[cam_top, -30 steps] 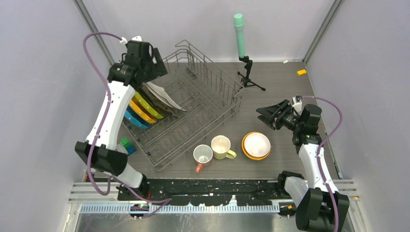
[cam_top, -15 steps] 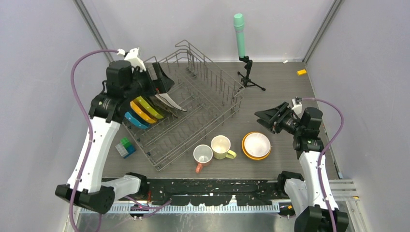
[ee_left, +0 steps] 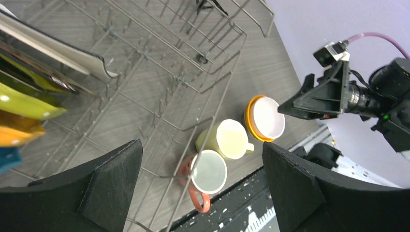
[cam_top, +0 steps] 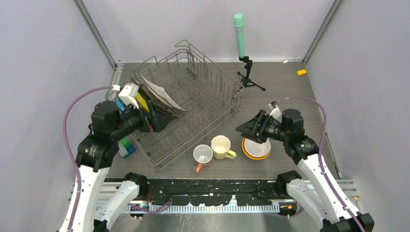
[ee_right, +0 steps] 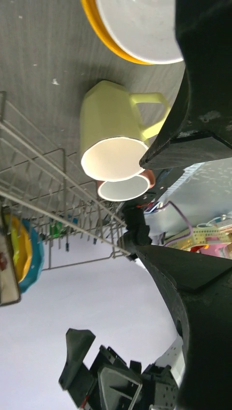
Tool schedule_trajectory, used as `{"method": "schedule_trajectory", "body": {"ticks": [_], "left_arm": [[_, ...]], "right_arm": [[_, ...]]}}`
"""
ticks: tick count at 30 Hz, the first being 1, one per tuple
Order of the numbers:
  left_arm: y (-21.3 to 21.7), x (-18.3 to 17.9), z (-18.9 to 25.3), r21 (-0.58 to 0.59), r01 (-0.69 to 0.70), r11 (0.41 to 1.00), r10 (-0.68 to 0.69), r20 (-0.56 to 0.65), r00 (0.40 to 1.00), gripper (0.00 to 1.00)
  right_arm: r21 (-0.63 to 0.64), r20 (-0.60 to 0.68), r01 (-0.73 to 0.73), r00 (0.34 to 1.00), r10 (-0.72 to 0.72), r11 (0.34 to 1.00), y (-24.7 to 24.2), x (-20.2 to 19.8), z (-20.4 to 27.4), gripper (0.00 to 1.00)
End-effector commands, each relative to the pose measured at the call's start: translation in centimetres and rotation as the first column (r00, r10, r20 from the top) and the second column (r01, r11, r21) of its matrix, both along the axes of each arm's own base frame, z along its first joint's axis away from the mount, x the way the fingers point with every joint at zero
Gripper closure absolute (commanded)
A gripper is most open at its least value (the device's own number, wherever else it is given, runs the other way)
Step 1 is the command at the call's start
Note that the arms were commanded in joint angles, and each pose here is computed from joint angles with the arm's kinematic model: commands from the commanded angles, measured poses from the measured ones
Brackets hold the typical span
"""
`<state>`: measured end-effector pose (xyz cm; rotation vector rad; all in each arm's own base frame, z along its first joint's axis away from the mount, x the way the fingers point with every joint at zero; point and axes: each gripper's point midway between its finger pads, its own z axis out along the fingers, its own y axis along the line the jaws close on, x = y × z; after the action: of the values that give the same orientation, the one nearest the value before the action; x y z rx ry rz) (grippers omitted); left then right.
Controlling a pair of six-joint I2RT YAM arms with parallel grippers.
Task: Load the mixed dishes into the dish rack
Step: Pick up the cup at the center of the board.
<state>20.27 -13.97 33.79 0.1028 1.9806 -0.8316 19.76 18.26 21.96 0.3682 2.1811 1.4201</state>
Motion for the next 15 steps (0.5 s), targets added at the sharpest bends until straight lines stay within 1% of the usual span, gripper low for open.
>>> {"method": "schedule_trajectory", "body": {"ticks": [1,4,9,10,11,12,13,15], "left_arm": [[-0.8,-2.4,-1.3,-0.049,0.072,0.996,-0.074,-0.044,0.996,0.03],[-1.0,-3.3,-2.2,-0.058,0.093,0.994,-0.096,-0.061,0.993,0.04],[-1.7,-4.3,-4.1,-0.075,0.15,0.986,-0.158,-0.12,0.98,0.06],[-1.8,-4.6,-4.5,-0.079,0.163,0.983,-0.173,-0.135,0.976,0.06],[-2.1,-5.1,-4.8,-0.087,0.191,0.978,-0.202,-0.145,0.969,0.06],[-2.3,-5.5,-5.1,-0.097,0.21,0.973,-0.224,-0.156,0.962,0.08],[-2.4,-6.0,-5.4,-0.104,0.22,0.97,-0.235,-0.169,0.957,0.09],[-2.1,-6.6,-6.1,-0.097,0.208,0.973,-0.223,-0.179,0.958,0.11]], "right_arm": [[-0.098,0.043,-0.005,0.999,0.009,0.995,0.8,-1.3,0.2,0.35],[-0.147,0.041,0.008,0.999,-0.002,0.989,1.0,-1.9,-0.3,0.35],[-0.231,0.015,-0.044,0.999,0.049,0.972,2.0,-3.3,-1.7,0.35],[-0.255,0.012,-0.032,0.999,0.036,0.966,1.9,-3.2,-2.1,0.35],[-0.27,0.005,-0.054,0.998,0.058,0.961,2.4,-3.8,-2.4,0.36],[-0.295,0.007,-0.035,0.999,0.039,0.955,2.3,-3.5,-2.9,0.36],[-0.304,0.004,-0.059,0.998,0.063,0.951,2.9,-4.2,-3.2,0.36],[-0.334,0.023,-0.051,0.998,0.062,0.941,3.4,-4.4,-3.6,0.36]]}}
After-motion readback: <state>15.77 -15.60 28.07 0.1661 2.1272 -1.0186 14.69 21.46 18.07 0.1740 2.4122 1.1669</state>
